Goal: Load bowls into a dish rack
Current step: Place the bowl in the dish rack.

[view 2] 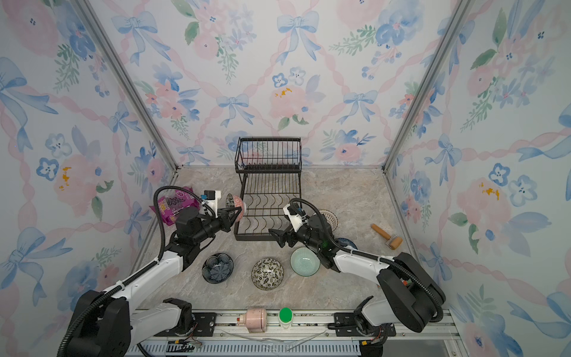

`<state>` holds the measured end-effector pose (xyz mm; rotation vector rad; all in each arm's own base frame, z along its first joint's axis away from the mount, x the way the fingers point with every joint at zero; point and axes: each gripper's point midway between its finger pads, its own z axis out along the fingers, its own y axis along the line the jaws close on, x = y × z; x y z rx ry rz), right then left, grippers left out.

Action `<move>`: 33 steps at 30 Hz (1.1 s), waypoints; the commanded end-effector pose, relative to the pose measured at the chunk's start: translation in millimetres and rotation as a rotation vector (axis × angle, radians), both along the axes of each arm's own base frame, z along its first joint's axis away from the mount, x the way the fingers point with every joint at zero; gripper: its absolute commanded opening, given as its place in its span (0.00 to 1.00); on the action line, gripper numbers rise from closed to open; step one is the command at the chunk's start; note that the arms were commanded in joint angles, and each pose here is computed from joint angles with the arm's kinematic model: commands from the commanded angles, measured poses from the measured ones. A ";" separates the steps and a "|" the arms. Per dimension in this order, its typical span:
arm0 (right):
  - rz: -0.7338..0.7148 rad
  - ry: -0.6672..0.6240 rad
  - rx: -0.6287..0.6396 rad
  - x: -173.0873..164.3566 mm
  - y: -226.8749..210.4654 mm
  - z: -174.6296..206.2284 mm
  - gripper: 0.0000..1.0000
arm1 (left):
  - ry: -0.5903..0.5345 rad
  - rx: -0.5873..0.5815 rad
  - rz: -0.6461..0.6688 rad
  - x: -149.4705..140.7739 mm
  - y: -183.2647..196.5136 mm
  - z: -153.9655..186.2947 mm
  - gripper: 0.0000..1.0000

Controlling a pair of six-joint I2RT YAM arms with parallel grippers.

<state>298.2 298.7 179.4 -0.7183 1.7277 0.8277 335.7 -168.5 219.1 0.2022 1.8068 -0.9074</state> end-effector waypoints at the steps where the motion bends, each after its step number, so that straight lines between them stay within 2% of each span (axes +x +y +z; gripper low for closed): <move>1: 0.014 -0.020 0.009 -3.2 0.9 3.9 0.96 | -0.197 -0.033 -0.053 -8.5 -4.8 41.2 0.00; 5: 0.023 -0.010 0.007 -3.5 4.1 -0.1 0.96 | -0.229 -0.014 -0.082 -13.3 -7.7 40.2 0.00; 14: 0.025 -0.027 -0.017 -5.0 3.6 -0.6 0.96 | -0.245 -0.014 -0.291 -20.8 -35.7 31.2 0.00; 29: 0.024 -0.035 -0.014 -4.6 0.6 -0.4 0.96 | -0.308 0.001 -0.365 -22.0 -58.2 25.8 0.00; 33: 0.017 -0.043 -0.015 -4.7 -3.2 2.4 0.96 | -0.312 -0.013 -0.386 -14.7 -63.4 25.1 0.00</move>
